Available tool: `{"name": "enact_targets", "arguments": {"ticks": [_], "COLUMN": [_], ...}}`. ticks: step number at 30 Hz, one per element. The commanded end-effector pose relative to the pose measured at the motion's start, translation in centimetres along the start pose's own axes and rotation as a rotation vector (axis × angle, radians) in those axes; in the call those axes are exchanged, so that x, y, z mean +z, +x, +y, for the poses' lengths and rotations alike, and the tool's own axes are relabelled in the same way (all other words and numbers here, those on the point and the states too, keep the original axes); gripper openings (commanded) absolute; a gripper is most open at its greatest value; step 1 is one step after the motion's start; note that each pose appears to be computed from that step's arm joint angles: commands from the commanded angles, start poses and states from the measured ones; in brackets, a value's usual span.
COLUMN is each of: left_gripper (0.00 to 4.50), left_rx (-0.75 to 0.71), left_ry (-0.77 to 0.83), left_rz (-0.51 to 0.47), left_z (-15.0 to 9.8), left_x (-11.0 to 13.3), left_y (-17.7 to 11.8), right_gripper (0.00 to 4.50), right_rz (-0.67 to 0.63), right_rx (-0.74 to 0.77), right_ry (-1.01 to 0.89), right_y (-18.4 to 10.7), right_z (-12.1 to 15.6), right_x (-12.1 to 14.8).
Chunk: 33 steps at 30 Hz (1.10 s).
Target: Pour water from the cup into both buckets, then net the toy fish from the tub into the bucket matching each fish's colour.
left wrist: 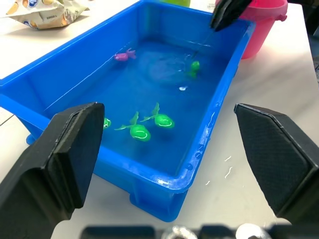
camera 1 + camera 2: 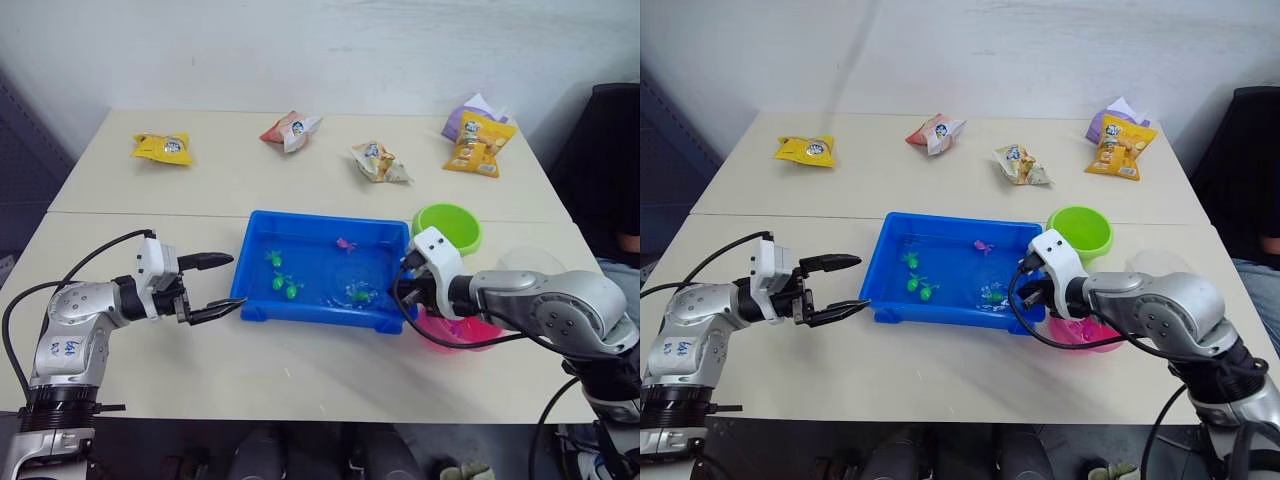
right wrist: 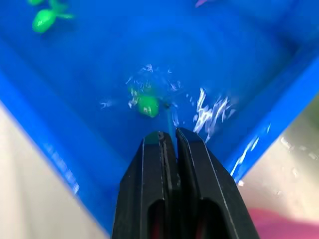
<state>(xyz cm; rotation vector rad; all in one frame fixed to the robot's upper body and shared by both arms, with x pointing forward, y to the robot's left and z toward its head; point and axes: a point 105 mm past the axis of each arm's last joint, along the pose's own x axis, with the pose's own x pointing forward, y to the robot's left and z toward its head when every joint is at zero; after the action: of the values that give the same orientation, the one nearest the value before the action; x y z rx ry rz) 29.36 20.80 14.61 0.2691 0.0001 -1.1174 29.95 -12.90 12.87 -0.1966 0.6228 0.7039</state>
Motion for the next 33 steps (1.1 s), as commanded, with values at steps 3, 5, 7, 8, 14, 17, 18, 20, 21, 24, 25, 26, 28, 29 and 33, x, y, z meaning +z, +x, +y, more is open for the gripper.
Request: {"name": "enact_targets", "arguments": {"ticks": [3,5,7,8,14,17,18,20,21,24,25,26,28,29,33], "left_gripper": [4.48,4.48,4.48,4.48,4.48,4.48,4.48,4.48,4.48,4.48,4.48,4.48,4.48,4.48,4.48], "left_rx": [0.032,0.03,0.025,0.023,0.013,0.013,0.012,0.011,0.011,0.004,-0.003,-0.008,-0.016,-0.021,-0.058], "left_ry": [0.029,0.028,0.028,0.028,0.022,0.03,0.034,0.036,0.036,0.034,0.033,0.032,0.032,0.033,0.04], "left_rz": [-0.036,-0.035,-0.036,-0.036,-0.071,-0.077,-0.073,-0.073,-0.073,-0.074,-0.074,-0.075,-0.076,-0.077,-0.088], "left_z": [-0.7,-0.9,-1.1,-1.1,-1.0,-0.7,-0.7,-0.6,-0.6,-0.5,-0.5,-0.5,-0.5,-0.5,-0.5], "left_x": [1.1,1.1,1.2,1.2,2.0,2.4,2.4,2.4,2.4,2.2,2.2,2.1,2.1,2.1,2.4], "left_y": [-0.2,-0.2,-0.1,0.0,0.5,0.4,0.3,0.3,0.3,0.3,0.4,0.5,0.6,0.7,1.2], "right_gripper": [0.0,0.0,0.0,0.0,0.0,0.0,0.0,0.0,0.0,0.0,0.0,0.0,0.0,0.0,0.0], "right_rz": [-0.041,-0.06,-0.111,-0.135,-0.265,-0.313,-0.332,-0.36,-0.368,-0.358,-0.357,-0.358,-0.352,-0.351,-0.401], "right_rx": [-0.082,-0.109,-0.118,-0.115,-0.079,-0.05,-0.037,-0.024,-0.02,-0.021,-0.02,-0.019,-0.009,0.006,0.037], "right_ry": [0.02,0.013,0.015,0.011,-0.042,-0.102,-0.118,-0.143,-0.155,-0.188,-0.2,-0.208,-0.228,-0.237,-0.257], "right_y": [1.6,1.9,2.3,2.4,2.8,2.1,1.7,1.0,0.8,-0.4,-0.9,-1.3,-2.1,-2.7,-5.0], "right_z": [-1.4,-1.8,-1.9,-1.9,-1.1,-0.1,0.2,0.6,0.7,0.8,0.9,1.0,1.3,1.6,2.4], "right_x": [2.9,3.1,3.8,4.0,5.1,4.9,4.9,4.8,4.7,3.6,3.2,3.1,2.6,2.3,2.3]}}
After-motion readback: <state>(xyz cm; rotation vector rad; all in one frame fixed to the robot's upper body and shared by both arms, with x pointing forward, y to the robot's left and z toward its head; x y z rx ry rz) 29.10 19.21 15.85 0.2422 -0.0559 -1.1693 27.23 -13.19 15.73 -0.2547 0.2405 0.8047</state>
